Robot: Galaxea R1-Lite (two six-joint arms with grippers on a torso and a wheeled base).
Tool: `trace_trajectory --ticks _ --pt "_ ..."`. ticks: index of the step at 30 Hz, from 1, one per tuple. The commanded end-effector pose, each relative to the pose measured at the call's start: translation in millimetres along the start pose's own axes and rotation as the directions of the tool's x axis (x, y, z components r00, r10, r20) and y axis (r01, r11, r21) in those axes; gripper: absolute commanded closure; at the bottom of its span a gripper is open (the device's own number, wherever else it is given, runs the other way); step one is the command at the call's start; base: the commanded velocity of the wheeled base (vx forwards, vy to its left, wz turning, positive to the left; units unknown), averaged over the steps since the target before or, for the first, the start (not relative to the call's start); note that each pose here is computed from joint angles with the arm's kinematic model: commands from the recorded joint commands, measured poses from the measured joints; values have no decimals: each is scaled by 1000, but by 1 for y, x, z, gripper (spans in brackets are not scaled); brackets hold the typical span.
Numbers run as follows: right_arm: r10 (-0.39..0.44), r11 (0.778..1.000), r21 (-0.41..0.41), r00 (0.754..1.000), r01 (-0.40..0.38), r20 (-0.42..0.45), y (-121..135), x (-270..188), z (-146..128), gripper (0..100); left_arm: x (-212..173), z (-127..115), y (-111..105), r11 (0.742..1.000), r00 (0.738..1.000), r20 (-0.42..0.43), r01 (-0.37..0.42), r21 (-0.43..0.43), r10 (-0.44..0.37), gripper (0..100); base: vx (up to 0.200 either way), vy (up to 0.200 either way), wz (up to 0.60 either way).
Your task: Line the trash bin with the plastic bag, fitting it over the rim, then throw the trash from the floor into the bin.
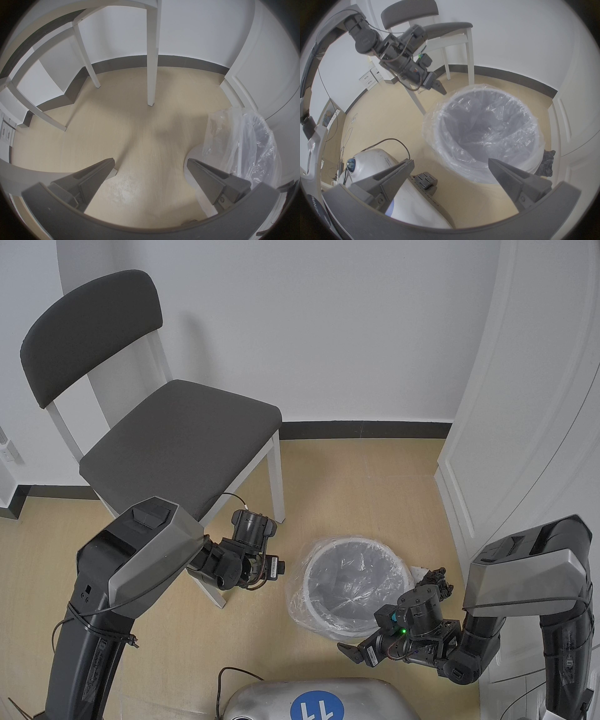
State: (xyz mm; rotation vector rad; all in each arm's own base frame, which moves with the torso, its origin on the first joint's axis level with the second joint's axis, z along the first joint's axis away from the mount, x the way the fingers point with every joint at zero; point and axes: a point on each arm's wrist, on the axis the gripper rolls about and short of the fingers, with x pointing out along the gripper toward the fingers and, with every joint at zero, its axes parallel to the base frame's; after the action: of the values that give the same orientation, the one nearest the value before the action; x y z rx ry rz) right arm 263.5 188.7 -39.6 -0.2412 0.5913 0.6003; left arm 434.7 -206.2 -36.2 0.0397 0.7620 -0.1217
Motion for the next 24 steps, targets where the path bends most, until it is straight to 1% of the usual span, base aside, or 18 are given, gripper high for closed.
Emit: trace_trajectory --ticks 1,7,8,11,17,21,24 --pt "-12 1000 5 999 12 -43 -3 16 -14 0 0 0 0 1000 1000 0 0 0 0 0 0 0 0" --pt "-36 999 23 999 36 -40 -12 25 -16 0 0 0 0 1000 1000 2 1 -1 -1 0 0 0 0" --pt "-36 999 23 999 36 -40 -12 25 -16 100 0 0 0 1000 1000 2 1 -1 -1 0 0 0 0" --pt "-34 999 23 999 34 -32 -11 24 -15 100 0 1 0 1000 1000 3 0 -2 0 0 0 0 0" --pt "-28 1000 13 999 28 34 -7 14 -8 100 -1 1 0 1000 1000 3 1 -1 -1 0 0 0 0" --pt "-7 1000 -12 999 8 31 1 7 -9 100 0 1 0 1000 1000 3 0 -2 0 0 0 0 0" --pt "-3 1000 -26 1000 3 5 3 6 -15 100 0 1 0 1000 1000 3 0 -2 0 0 0 0 0"
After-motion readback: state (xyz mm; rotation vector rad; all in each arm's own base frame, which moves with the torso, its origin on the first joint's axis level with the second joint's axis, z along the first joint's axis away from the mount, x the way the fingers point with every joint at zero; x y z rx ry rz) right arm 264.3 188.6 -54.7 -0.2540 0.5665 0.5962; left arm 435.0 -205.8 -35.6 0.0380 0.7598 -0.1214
